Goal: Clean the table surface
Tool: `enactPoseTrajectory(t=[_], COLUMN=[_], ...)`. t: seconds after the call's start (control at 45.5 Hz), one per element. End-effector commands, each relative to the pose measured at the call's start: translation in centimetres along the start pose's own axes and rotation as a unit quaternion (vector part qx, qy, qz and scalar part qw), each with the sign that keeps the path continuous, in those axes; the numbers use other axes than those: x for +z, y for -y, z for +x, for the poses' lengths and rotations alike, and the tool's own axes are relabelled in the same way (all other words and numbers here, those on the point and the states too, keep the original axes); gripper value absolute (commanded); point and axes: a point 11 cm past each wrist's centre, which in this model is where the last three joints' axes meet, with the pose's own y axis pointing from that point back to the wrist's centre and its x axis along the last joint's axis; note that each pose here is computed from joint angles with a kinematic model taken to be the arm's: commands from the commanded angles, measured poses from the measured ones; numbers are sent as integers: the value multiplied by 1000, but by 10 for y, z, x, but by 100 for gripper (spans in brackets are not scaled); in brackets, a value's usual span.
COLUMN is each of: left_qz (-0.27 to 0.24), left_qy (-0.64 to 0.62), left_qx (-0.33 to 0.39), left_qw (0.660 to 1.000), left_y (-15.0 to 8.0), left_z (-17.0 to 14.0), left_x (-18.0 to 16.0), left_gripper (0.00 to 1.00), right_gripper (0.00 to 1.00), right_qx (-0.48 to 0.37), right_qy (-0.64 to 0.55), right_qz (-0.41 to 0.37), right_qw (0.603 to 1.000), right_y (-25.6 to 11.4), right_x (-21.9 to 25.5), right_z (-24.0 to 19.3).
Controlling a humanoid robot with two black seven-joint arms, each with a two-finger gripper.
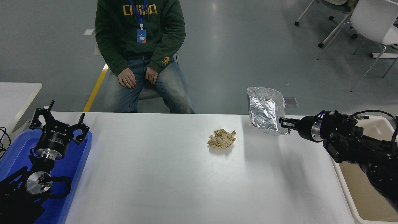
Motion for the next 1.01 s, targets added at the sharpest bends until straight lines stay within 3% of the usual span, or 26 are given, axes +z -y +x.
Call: enactPoseTrajectory(t=[0.0, 0.484, 0.681, 0.989], left_qz=[0, 1, 1, 1], left_qy=[0, 0, 0, 1], left_qx=[0, 1, 2, 2], left_qw=[1000, 1000, 1000, 1000], left_y=[0, 0, -1, -1], left_z=[0, 0, 1, 1], left_x=[0, -1, -1, 0], left_gripper=[100, 100, 100, 100], right_gripper=[0, 0, 0, 0], right_qx=[26, 37, 48, 25], right_qy=[61, 89, 161, 41], right_qz=[18, 40, 75, 81], right_qw=[998, 995, 983, 996], right_y=[-19, -18, -34, -80], right_x=[6, -5, -7, -6], right_z=[48, 62, 59, 24])
